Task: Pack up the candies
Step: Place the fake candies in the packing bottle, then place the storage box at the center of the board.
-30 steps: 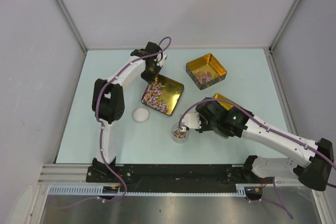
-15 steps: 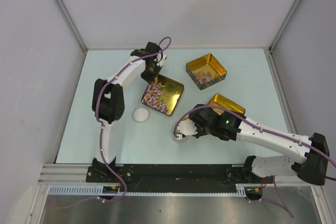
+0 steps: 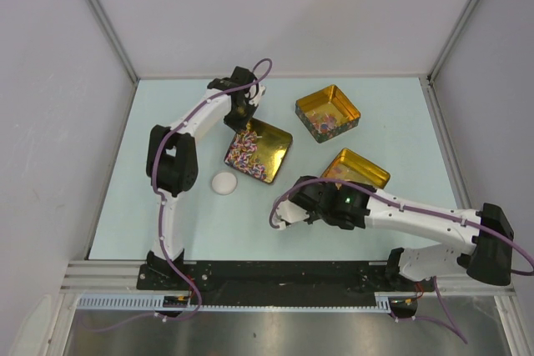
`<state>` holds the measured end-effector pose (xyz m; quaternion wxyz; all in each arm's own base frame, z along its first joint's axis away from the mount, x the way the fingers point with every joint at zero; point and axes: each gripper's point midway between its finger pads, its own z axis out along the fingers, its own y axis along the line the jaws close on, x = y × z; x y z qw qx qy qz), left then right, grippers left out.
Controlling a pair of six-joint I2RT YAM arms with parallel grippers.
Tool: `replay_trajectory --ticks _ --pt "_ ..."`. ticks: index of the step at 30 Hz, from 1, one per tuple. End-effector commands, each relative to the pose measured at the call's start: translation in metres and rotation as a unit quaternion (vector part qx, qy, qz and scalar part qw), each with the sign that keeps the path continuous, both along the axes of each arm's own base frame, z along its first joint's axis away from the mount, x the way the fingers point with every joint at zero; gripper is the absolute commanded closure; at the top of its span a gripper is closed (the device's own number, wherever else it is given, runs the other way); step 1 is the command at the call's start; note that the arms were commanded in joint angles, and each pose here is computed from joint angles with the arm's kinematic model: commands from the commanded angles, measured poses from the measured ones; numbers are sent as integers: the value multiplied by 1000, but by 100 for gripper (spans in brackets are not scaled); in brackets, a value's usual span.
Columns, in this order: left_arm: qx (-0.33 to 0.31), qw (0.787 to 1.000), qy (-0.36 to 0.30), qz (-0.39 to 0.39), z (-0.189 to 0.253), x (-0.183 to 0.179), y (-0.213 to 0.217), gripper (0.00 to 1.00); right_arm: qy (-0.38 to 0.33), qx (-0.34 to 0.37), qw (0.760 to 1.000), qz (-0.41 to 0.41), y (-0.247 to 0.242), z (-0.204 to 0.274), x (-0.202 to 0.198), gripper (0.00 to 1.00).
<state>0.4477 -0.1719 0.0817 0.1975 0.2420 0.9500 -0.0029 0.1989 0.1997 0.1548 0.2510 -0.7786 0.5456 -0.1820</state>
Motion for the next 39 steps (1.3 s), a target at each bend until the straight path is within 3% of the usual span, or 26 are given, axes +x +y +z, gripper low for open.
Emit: replay_trajectory --ticks 1,9,18,27,39 --pt "-8 1000 -25 2 21 5 0 100 -34 -11 999 1 1 9 8 100" --pt "-6 1000 -23 2 19 5 0 100 -56 3 998 0 2 20 11 100" --pt "15 999 -48 8 29 9 5 100 -108 70 991 -29 12 62 43 100" --pt "16 997 -77 14 51 10 12 100 -178 129 970 -108 10 81 106 100" --pt "7 990 -51 132 33 49 105 100 -169 200 944 -202 -32 89 129 100"
